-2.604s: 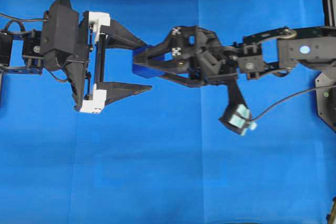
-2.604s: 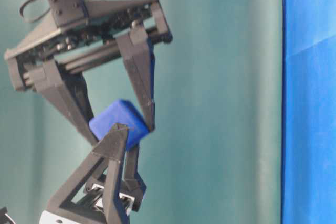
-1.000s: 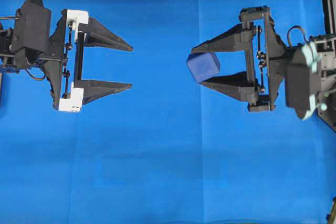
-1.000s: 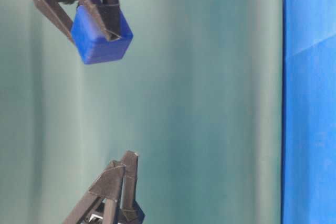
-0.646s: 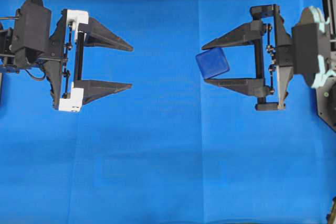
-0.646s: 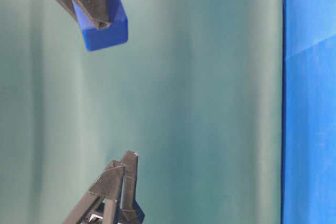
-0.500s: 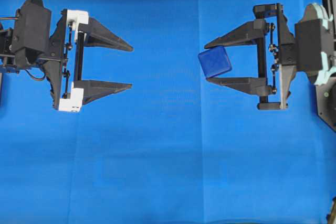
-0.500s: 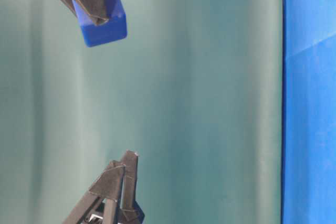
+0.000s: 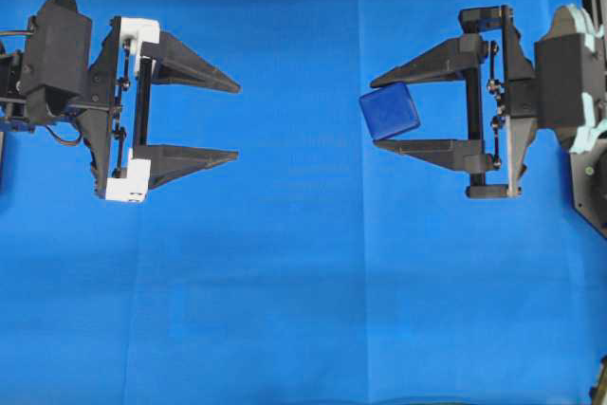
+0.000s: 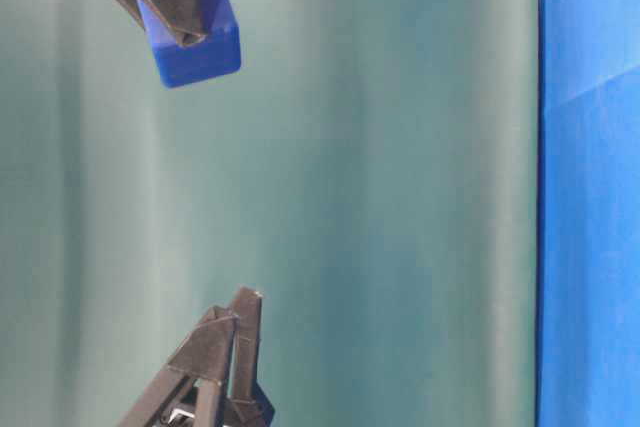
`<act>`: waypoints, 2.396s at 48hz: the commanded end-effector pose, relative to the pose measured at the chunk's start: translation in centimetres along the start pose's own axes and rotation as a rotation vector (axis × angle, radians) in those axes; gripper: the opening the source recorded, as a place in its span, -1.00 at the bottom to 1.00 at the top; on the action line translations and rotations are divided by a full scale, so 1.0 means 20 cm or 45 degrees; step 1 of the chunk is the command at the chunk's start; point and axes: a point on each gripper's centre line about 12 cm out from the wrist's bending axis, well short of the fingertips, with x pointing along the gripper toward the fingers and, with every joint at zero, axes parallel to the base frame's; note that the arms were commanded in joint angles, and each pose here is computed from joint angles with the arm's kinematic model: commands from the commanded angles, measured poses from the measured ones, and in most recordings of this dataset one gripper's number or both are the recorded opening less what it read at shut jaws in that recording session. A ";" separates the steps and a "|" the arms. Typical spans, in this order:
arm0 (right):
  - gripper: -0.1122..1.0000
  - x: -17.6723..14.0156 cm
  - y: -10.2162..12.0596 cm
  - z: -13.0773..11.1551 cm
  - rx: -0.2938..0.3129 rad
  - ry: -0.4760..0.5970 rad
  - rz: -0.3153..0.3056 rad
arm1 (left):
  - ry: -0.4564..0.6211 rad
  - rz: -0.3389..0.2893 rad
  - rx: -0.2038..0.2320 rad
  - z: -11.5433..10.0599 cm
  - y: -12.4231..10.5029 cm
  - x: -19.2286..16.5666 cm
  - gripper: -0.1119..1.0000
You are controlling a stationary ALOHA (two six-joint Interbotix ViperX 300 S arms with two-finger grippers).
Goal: Handover the blue block to the right arm after grasping it with the left arm, then place it in the designated position.
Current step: 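Retract the right gripper holding the cube toward the right side, then rotate the right gripper and lower the cube toward the table center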
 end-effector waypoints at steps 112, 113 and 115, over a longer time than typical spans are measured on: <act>-0.05 -0.02 0.04 -0.15 0.178 0.366 -0.072 | -0.058 -0.008 0.001 0.07 -0.01 -0.01 0.88; -0.05 -0.02 0.04 -0.15 0.178 0.365 -0.073 | -0.058 -0.008 0.003 0.07 -0.01 -0.01 0.88; -0.05 -0.02 0.04 -0.15 0.179 0.364 -0.072 | -0.058 -0.008 0.003 0.07 -0.01 -0.01 0.88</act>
